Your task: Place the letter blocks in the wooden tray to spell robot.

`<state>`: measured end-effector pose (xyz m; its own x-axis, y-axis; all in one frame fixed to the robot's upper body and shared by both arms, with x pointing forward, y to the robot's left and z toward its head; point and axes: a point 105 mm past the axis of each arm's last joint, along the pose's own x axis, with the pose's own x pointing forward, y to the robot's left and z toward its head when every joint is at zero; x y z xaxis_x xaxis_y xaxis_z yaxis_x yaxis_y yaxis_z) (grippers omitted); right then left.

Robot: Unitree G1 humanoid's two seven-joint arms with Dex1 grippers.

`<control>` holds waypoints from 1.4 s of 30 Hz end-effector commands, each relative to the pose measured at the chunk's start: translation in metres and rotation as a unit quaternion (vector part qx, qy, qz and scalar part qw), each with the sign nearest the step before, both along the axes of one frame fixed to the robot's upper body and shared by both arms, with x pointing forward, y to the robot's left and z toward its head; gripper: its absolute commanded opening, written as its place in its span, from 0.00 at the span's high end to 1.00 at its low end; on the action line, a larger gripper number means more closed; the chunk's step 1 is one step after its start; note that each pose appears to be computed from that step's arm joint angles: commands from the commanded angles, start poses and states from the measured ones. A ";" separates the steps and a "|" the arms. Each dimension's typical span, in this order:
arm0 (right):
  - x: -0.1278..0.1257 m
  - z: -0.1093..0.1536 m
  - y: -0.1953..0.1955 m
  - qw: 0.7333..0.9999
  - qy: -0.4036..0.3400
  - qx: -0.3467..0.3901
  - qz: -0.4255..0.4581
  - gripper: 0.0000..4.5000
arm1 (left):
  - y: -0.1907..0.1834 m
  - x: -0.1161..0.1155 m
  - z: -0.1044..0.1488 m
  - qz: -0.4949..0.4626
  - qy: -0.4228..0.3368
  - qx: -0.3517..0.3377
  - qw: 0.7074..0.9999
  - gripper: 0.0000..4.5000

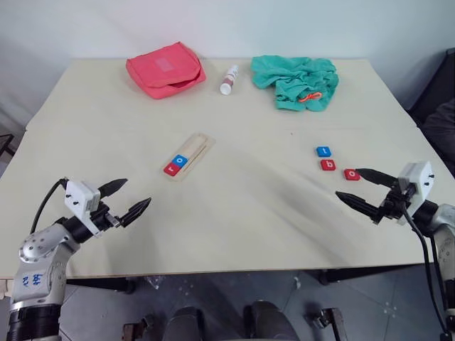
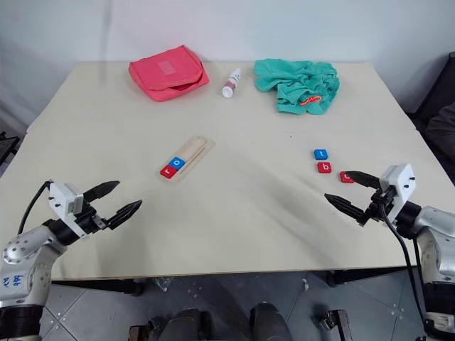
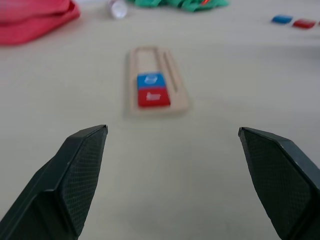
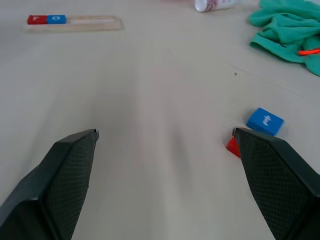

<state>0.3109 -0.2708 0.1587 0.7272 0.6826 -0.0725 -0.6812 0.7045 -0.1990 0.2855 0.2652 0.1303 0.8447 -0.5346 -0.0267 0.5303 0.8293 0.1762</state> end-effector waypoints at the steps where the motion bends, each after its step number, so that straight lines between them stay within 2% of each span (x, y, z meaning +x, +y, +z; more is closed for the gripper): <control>1: 0.005 0.008 0.008 1.000 -0.018 -0.004 0.022 0.00 | 0.008 -0.007 0.019 0.024 -0.030 0.016 0.999 0.01; 9: 0.011 0.014 0.021 0.998 -0.028 -0.008 0.055 0.00 | 0.007 -0.004 0.023 0.037 -0.030 0.025 0.999 0.01; 15: 0.009 0.019 0.026 0.997 -0.039 -0.012 0.068 0.00 | -0.013 0.025 0.041 0.034 -0.029 0.035 0.998 0.01; 21: 0.006 0.022 0.030 0.996 -0.046 -0.013 0.073 0.00 | -0.037 0.056 0.045 0.036 0.037 0.053 0.997 0.01; 28: 0.002 0.025 0.035 0.996 -0.051 -0.015 0.074 0.00 | -0.091 0.085 0.040 -0.004 0.118 0.094 0.989 0.01; 38: -0.003 0.023 0.031 0.997 -0.046 -0.019 0.061 0.00 | -0.099 0.107 0.042 0.059 0.160 0.121 0.978 0.01; 42: -0.005 0.024 0.030 0.997 -0.044 -0.019 0.059 0.00 | -0.104 0.109 0.033 0.057 0.194 0.112 0.973 0.01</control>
<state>0.3089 -0.2359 0.1637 0.6361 0.7674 -0.0802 -0.7598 0.6049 -0.2382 0.3926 0.1631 0.1581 0.7966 -0.3860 -0.4653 0.5020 0.8511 0.1534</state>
